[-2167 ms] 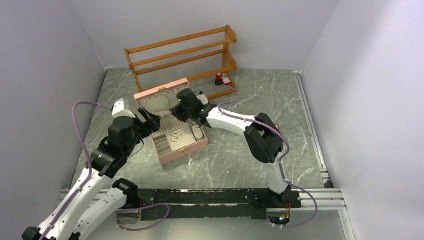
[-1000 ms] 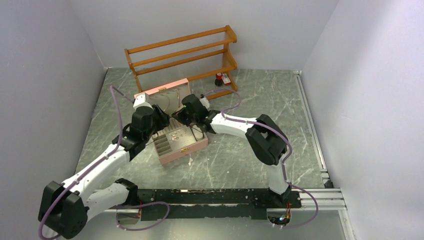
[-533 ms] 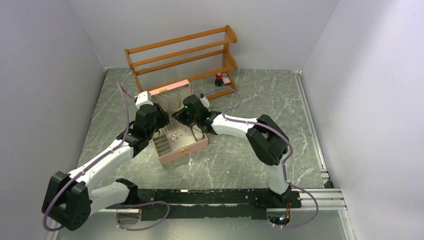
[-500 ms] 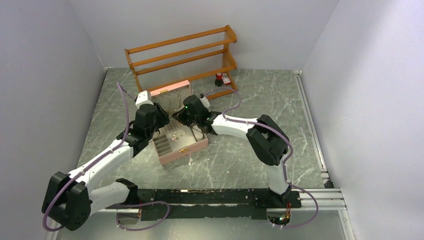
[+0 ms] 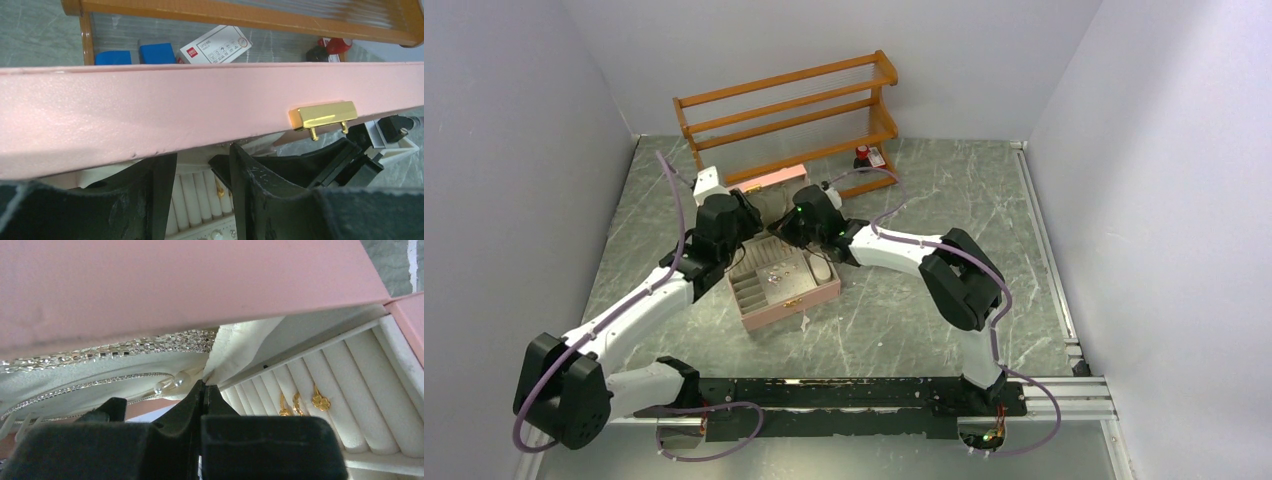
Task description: Organize the mixed jewelry
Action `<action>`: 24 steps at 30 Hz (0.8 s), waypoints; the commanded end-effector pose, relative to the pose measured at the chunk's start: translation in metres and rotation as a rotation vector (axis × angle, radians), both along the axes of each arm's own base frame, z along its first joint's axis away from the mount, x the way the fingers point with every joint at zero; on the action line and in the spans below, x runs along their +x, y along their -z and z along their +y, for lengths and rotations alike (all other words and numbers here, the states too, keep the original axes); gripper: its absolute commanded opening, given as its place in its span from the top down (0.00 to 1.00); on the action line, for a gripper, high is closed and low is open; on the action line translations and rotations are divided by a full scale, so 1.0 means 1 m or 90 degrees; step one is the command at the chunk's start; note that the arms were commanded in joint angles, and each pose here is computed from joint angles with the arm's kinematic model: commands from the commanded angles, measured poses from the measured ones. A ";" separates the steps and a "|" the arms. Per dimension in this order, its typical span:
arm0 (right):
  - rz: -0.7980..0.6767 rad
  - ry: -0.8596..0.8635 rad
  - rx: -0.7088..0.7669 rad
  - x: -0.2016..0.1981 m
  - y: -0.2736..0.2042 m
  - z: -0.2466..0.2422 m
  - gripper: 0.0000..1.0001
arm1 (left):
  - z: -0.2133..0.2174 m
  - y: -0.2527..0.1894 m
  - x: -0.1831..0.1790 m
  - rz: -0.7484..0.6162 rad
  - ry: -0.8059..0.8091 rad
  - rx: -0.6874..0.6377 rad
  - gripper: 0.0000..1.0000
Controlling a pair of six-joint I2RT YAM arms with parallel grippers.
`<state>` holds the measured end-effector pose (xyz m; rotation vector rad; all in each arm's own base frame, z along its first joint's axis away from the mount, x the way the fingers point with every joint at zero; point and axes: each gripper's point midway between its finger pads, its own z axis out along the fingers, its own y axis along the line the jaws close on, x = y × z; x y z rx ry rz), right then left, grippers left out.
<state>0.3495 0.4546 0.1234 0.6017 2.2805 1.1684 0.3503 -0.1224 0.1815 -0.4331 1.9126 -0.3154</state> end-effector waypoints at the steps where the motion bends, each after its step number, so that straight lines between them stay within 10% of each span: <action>1: -0.042 -0.039 0.032 0.000 -0.035 0.011 1.00 | 0.006 -0.019 0.017 -0.030 -0.040 0.007 0.52; 24: -0.110 -0.046 0.099 0.009 -0.075 -0.007 0.87 | 0.006 -0.012 0.030 -0.008 -0.047 0.023 0.54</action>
